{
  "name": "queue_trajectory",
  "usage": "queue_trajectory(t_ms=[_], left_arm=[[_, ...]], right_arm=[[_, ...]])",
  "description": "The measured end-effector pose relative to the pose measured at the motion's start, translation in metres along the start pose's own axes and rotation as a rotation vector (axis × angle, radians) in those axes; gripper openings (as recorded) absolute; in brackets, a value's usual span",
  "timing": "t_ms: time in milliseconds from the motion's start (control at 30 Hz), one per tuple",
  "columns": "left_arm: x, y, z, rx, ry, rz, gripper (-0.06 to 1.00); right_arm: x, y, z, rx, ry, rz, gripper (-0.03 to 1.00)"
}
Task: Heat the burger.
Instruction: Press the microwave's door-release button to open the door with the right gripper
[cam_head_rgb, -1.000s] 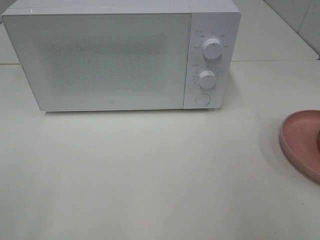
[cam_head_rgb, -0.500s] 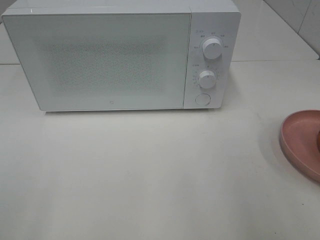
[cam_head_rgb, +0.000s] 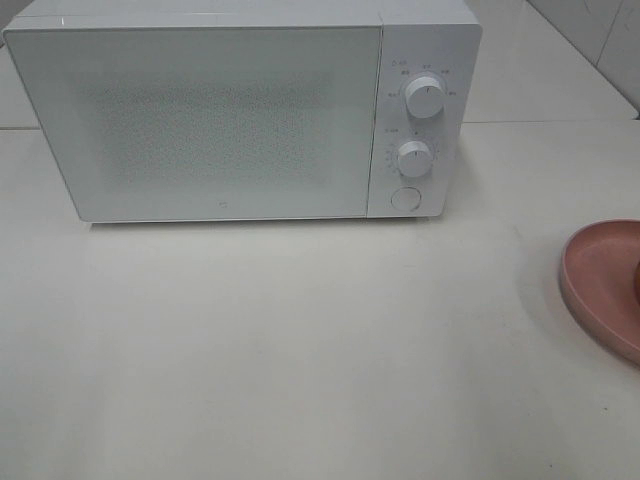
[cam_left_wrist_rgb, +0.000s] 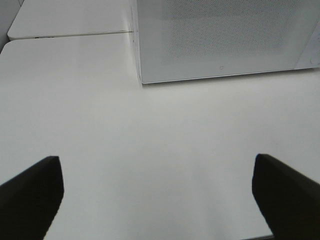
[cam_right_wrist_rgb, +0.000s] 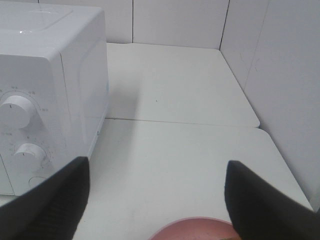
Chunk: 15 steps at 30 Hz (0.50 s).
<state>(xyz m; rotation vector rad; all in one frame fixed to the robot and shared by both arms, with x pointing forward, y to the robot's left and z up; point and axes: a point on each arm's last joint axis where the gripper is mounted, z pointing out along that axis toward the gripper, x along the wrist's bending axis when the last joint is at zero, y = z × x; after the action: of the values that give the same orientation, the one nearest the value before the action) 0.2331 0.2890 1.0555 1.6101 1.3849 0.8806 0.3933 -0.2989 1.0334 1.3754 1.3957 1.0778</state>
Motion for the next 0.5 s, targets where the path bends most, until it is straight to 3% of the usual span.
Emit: queue_trajectory(t_ms=[500], left_arm=[[0.0, 0.0, 0.0, 0.0, 0.0, 0.0, 0.94]], right_arm=[[0.004, -0.006, 0.042, -0.07, 0.041, -0.019, 0.73]])
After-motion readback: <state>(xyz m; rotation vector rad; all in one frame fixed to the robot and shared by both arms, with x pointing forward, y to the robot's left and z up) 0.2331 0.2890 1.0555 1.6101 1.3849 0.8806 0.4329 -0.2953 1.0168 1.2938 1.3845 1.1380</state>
